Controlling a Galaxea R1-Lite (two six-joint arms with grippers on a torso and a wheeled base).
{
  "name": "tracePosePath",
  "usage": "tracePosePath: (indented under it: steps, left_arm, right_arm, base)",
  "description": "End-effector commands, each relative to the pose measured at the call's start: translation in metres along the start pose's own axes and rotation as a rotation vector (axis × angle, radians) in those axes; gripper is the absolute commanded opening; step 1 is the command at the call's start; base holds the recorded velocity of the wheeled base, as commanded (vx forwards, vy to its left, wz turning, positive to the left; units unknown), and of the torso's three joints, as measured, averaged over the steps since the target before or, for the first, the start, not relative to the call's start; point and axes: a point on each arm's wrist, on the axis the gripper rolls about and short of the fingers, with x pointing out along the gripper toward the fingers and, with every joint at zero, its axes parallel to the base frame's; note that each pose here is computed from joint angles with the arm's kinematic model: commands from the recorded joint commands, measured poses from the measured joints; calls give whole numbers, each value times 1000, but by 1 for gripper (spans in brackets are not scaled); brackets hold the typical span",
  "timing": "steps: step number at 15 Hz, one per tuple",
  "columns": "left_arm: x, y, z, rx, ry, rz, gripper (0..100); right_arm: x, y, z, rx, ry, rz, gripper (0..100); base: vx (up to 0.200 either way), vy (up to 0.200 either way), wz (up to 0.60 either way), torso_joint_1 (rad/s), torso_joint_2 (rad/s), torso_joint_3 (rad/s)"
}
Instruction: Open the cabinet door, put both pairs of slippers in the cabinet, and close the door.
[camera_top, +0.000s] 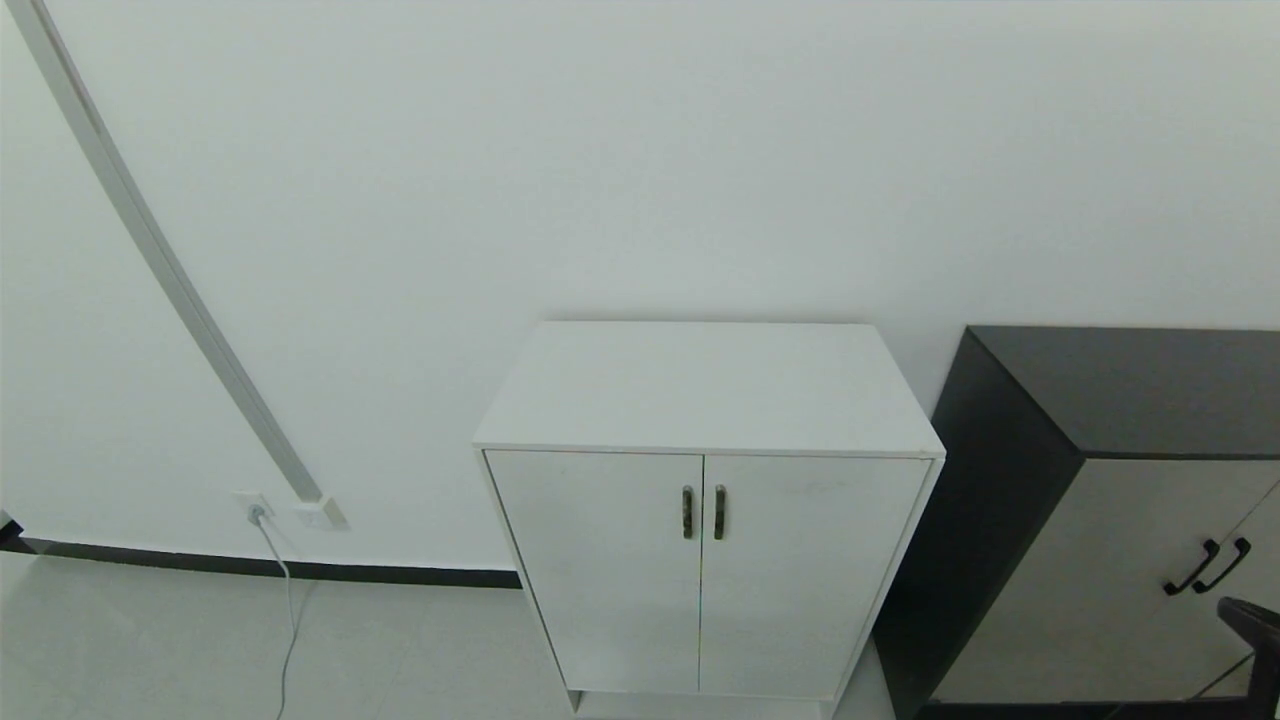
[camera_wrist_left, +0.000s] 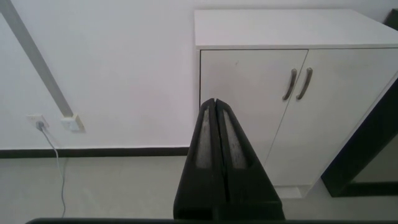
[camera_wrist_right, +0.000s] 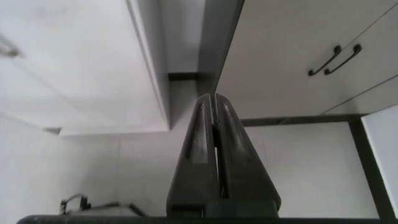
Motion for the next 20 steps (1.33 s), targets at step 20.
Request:
tracePosePath:
  steps: [20]
  left_arm:
    - [0, 0, 0, 0, 0, -1, 0]
  right_arm:
    - [-80, -5, -73, -48, -3, 145, 0]
  base:
    - [0, 0, 0, 0, 0, 0]
